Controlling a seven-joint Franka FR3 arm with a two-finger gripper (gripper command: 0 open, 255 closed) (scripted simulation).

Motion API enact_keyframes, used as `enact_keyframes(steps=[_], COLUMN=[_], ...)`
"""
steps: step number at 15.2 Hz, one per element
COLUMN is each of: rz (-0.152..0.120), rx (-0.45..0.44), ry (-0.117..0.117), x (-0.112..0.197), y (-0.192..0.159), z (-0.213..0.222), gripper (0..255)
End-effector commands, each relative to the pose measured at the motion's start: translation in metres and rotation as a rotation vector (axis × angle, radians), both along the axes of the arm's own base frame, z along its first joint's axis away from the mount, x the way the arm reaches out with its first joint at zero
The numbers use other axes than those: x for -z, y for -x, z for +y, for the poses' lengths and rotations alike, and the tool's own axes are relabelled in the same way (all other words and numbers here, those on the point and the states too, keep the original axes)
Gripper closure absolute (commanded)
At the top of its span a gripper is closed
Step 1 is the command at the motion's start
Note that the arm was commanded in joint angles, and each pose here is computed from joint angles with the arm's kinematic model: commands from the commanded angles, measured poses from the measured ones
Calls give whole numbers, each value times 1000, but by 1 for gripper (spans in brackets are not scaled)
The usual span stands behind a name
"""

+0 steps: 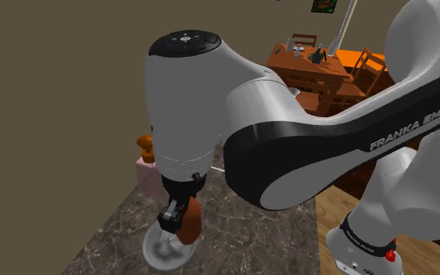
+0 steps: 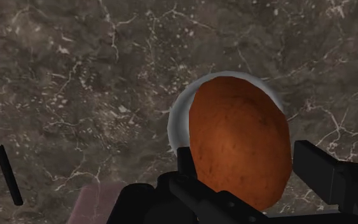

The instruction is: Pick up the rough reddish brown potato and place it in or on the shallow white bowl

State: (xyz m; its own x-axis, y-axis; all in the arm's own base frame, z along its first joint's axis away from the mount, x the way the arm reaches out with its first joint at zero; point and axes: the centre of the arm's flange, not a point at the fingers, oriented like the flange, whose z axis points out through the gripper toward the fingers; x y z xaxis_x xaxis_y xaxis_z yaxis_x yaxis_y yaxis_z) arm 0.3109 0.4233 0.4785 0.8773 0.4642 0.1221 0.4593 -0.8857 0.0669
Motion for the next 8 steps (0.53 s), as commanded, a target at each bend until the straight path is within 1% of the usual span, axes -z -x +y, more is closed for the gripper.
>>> enact_keyframes(steps=[1, 8], rz=[0, 0], rx=[2, 2], ry=[-1, -1], x=[4, 41], y=[-4, -4], z=[18, 18], gripper=[255, 255])
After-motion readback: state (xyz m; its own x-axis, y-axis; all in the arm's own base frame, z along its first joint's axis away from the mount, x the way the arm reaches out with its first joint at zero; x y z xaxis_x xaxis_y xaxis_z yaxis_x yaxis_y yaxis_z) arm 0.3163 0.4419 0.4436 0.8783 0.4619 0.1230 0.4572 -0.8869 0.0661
